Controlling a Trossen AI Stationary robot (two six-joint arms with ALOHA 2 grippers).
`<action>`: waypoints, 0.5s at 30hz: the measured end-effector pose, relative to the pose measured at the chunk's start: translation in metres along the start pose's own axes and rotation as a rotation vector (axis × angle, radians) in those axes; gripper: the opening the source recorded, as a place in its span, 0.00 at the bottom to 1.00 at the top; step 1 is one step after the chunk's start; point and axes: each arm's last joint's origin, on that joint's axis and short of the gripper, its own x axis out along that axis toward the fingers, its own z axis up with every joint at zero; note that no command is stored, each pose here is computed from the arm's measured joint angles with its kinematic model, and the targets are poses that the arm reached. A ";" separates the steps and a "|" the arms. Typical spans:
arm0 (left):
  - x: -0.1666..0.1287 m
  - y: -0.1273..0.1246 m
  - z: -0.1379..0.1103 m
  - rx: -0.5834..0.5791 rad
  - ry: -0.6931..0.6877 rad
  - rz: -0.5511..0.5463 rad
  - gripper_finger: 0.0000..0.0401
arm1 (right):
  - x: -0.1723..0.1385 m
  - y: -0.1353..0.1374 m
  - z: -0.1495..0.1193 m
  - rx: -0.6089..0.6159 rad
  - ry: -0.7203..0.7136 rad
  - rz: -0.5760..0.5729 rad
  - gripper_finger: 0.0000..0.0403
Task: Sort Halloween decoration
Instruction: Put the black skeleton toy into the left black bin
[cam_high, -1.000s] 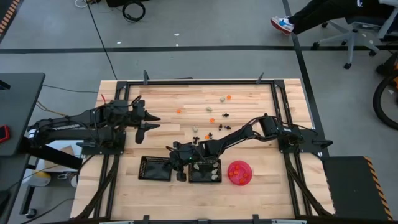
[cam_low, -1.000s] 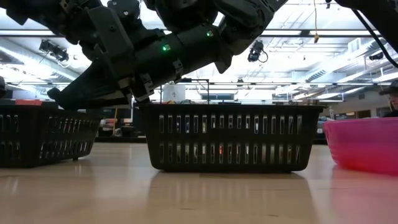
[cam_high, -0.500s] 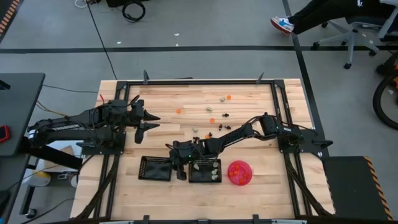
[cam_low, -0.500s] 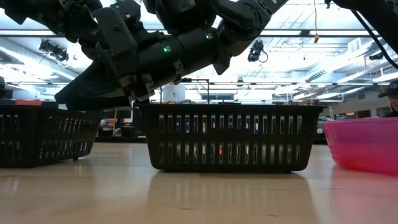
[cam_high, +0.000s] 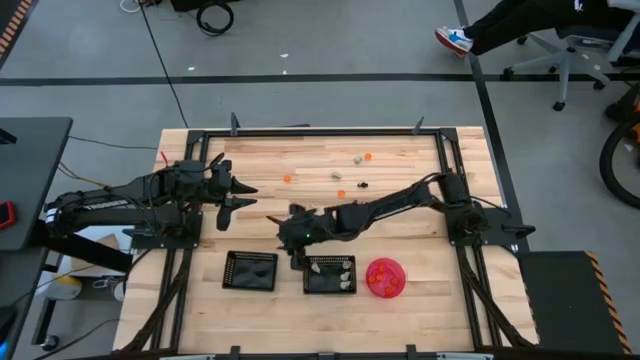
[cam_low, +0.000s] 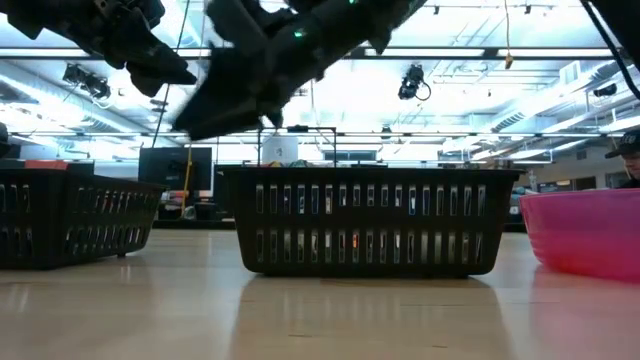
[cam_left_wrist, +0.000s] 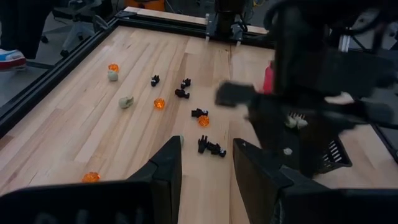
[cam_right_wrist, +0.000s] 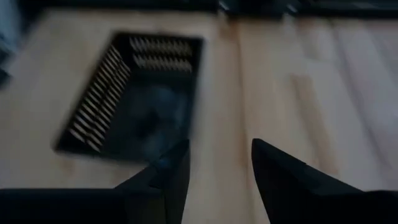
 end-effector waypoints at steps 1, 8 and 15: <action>0.000 0.000 0.000 0.000 0.000 0.000 0.29 | -0.005 -0.002 0.000 -0.007 0.029 -0.022 0.43; 0.000 0.000 0.000 0.000 0.001 0.000 0.29 | -0.016 -0.019 -0.022 -0.034 0.314 -0.121 0.43; 0.000 0.000 0.000 0.000 0.001 0.000 0.29 | -0.016 -0.038 -0.042 -0.001 0.426 -0.179 0.43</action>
